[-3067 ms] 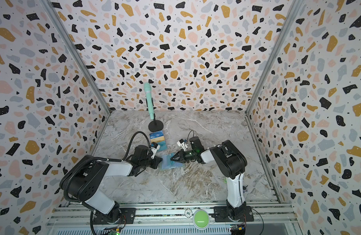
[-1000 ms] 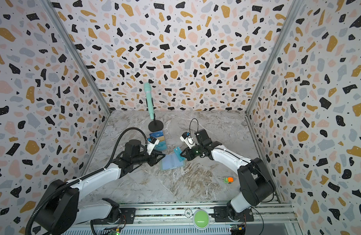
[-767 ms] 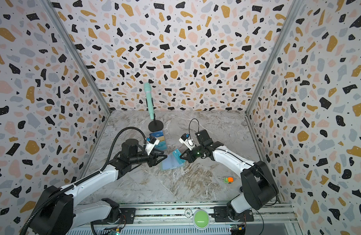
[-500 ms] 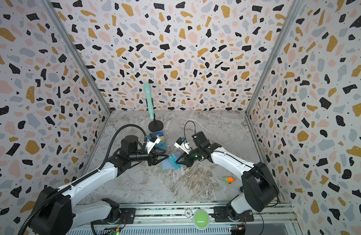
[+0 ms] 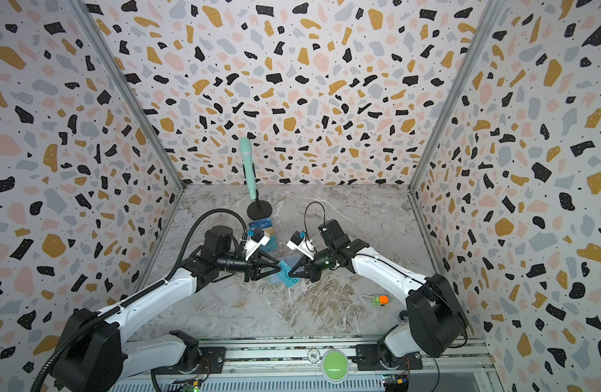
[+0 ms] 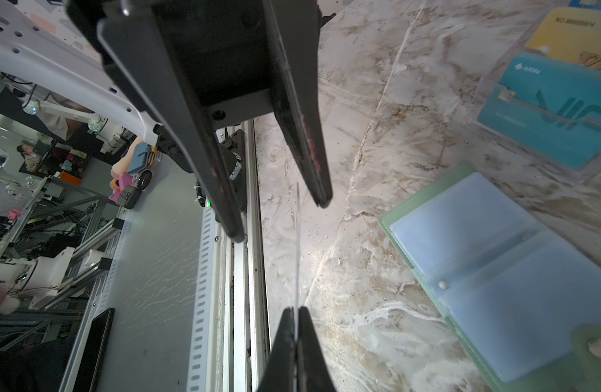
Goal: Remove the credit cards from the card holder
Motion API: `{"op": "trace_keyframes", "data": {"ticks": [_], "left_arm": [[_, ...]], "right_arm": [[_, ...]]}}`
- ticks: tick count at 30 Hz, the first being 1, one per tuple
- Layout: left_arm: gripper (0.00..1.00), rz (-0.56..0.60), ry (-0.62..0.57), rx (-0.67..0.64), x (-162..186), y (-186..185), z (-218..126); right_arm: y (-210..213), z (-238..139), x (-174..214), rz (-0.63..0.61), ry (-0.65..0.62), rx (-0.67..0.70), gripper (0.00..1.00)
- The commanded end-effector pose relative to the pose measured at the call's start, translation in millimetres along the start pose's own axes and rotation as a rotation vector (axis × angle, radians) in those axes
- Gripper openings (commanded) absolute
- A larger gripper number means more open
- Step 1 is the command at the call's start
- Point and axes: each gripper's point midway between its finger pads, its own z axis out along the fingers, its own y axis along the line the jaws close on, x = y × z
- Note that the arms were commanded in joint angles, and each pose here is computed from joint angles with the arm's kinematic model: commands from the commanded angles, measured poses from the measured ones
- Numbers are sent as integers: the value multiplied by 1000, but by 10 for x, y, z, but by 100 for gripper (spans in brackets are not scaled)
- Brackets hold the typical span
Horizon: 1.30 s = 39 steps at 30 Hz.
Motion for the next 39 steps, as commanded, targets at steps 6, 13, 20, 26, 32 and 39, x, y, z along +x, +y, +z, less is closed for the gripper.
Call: {"op": "trace_keyframes", "data": {"ticks": [6, 13, 20, 26, 32, 39], "left_arm": [[25, 57, 6, 90, -96, -177, -6], [10, 35, 22, 105, -65, -164, 24], [0, 24, 17, 54, -102, -86, 25], [0, -2, -40, -17, -237, 17, 13], [0, -45, -183, -94, -561, 123, -47], [0, -91, -360, -176, -844, 178, -209]], "right_arm": [[162, -30, -199, -84, -21, -58, 1], [153, -18, -235, -96, -22, -68, 1], [71, -67, -264, -87, -51, -40, 19], [-29, -247, -317, -70, -135, 12, 45], [-72, -477, -423, -69, -288, 86, 59], [-107, -624, -570, -34, -435, 117, 62]]}}
